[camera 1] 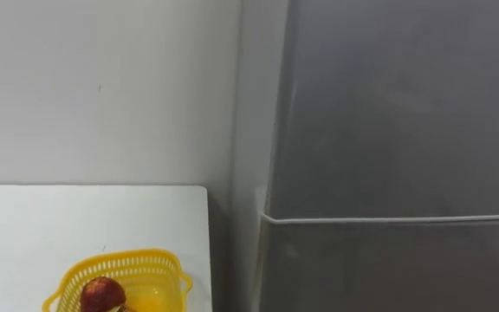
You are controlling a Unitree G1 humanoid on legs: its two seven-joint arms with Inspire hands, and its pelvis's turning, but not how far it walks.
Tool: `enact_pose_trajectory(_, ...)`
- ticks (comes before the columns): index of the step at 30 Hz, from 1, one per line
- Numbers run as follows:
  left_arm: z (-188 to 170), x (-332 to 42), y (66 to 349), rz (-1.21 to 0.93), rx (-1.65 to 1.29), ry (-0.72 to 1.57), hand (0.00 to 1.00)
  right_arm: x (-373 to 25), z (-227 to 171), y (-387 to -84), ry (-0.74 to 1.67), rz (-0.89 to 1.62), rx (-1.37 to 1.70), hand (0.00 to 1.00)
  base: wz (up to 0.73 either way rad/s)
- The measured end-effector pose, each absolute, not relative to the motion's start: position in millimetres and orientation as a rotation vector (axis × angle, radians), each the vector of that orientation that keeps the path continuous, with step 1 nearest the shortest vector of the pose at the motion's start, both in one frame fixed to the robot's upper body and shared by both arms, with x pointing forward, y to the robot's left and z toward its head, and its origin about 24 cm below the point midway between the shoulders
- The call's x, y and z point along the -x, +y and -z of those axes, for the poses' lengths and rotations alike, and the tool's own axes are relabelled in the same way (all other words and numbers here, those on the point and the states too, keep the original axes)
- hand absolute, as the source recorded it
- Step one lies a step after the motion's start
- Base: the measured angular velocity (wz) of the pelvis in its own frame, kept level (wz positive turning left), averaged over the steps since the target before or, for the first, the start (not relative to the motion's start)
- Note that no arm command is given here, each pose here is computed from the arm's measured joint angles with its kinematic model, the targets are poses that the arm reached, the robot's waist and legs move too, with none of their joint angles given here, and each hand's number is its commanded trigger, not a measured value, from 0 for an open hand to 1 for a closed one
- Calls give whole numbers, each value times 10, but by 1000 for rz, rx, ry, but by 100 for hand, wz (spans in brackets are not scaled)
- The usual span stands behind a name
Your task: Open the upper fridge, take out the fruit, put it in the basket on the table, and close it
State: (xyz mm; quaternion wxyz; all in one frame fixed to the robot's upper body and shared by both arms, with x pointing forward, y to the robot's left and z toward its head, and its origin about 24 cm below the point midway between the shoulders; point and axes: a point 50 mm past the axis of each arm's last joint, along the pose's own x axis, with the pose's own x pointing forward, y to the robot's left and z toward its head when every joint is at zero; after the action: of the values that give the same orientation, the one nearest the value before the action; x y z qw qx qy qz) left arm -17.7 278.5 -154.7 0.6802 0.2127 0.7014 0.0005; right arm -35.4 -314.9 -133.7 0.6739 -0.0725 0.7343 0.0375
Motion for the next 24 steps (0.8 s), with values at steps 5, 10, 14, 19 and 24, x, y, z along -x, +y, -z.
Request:
enact_pose_trajectory(5, 1563, 171, 2743, 1, -468, 1579, 0, 552, 1413, -2995, 1730, -45, 122, 0, 1)
enact_pose_trajectory(10, 1599, 204, 2641, 10, -460, 1591, 0, 435, 1529, -2798, 1710, -15, 136, 0, -1)
enact_pose_trajectory(14, 1633, 254, 2548, 23, -431, 1616, 0, 287, 1598, -2677, 1679, 3, 156, 0, -3)
enact_pose_trajectory(19, 1646, 275, 2494, 26, -419, 1630, 0, 297, 1647, -2548, 1680, 78, 112, 0, 4)
enact_pose_trajectory(24, 1661, 329, 2419, 32, -397, 1662, 0, 424, 1653, -2509, 1733, 134, 104, 0, 3)
